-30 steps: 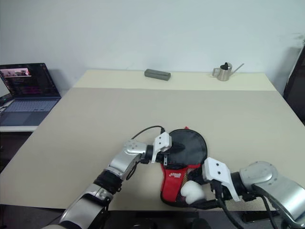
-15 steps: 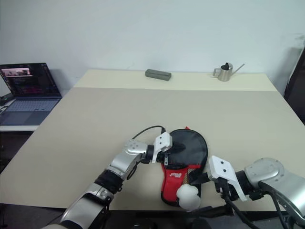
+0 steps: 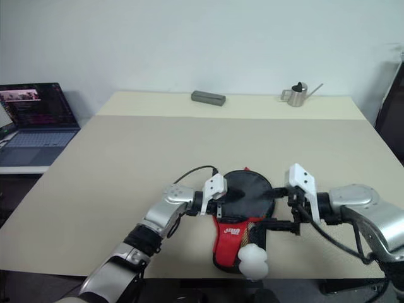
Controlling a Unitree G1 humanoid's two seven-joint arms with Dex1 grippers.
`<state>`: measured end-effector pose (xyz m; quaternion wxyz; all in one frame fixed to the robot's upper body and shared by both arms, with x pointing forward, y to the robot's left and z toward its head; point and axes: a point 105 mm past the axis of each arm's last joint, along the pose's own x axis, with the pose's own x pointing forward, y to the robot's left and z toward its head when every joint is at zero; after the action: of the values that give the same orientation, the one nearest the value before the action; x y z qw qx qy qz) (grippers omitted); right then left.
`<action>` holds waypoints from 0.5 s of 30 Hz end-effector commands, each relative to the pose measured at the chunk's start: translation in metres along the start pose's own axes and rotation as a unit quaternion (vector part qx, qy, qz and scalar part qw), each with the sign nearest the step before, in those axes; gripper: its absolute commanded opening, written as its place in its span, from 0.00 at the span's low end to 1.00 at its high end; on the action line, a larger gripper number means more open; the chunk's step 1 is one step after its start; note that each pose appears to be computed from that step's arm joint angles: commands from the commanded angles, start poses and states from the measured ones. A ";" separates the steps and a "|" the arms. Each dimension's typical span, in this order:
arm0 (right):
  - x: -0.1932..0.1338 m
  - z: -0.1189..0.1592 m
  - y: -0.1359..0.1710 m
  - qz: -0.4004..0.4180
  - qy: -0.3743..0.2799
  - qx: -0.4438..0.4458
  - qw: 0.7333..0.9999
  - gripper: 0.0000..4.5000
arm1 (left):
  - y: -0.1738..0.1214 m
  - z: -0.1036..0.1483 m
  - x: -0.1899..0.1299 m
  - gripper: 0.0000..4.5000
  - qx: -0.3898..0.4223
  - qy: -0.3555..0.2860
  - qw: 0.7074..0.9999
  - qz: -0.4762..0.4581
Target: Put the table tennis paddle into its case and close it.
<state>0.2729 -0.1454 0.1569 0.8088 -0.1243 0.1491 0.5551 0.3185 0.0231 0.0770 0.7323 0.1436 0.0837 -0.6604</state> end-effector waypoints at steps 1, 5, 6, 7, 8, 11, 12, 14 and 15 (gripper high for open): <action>-0.003 0.012 -0.025 -0.052 -0.043 -0.031 0.997 0.99 | -0.001 0.026 -0.023 1.00 0.010 -0.039 0.999 0.003; -0.002 0.020 -0.043 -0.075 -0.094 -0.026 0.992 0.99 | 0.001 0.055 -0.048 1.00 0.010 -0.082 0.996 0.026; -0.001 0.020 -0.046 -0.073 -0.099 -0.028 0.992 0.99 | 0.002 0.064 -0.055 1.00 0.006 -0.097 0.995 0.035; 0.000 0.020 -0.048 -0.065 -0.102 -0.025 0.992 0.99 | 0.004 0.070 -0.064 1.00 0.003 -0.110 0.993 0.048; 0.000 0.019 -0.049 -0.061 -0.104 -0.023 0.993 0.99 | 0.005 0.075 -0.070 1.00 0.001 -0.118 0.991 0.057; -0.001 0.018 -0.060 -0.064 -0.111 -0.018 0.992 0.99 | 0.007 0.077 -0.092 1.00 0.004 -0.119 0.988 0.100; -0.001 0.016 -0.066 -0.069 -0.109 -0.024 0.991 0.99 | 0.007 0.074 -0.101 1.00 0.003 -0.117 0.986 0.119; -0.003 0.015 -0.078 -0.082 -0.108 -0.032 0.990 0.99 | 0.007 0.069 -0.113 1.00 -0.001 -0.112 0.982 0.151; -0.004 0.017 -0.085 -0.089 -0.113 -0.033 0.989 0.99 | 0.005 0.065 -0.122 1.00 -0.004 -0.109 0.979 0.171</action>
<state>0.3464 -0.1677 0.1618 0.8587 -0.0819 0.0602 0.5023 0.3094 0.1102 0.1621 0.8305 0.0732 0.0069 -0.5521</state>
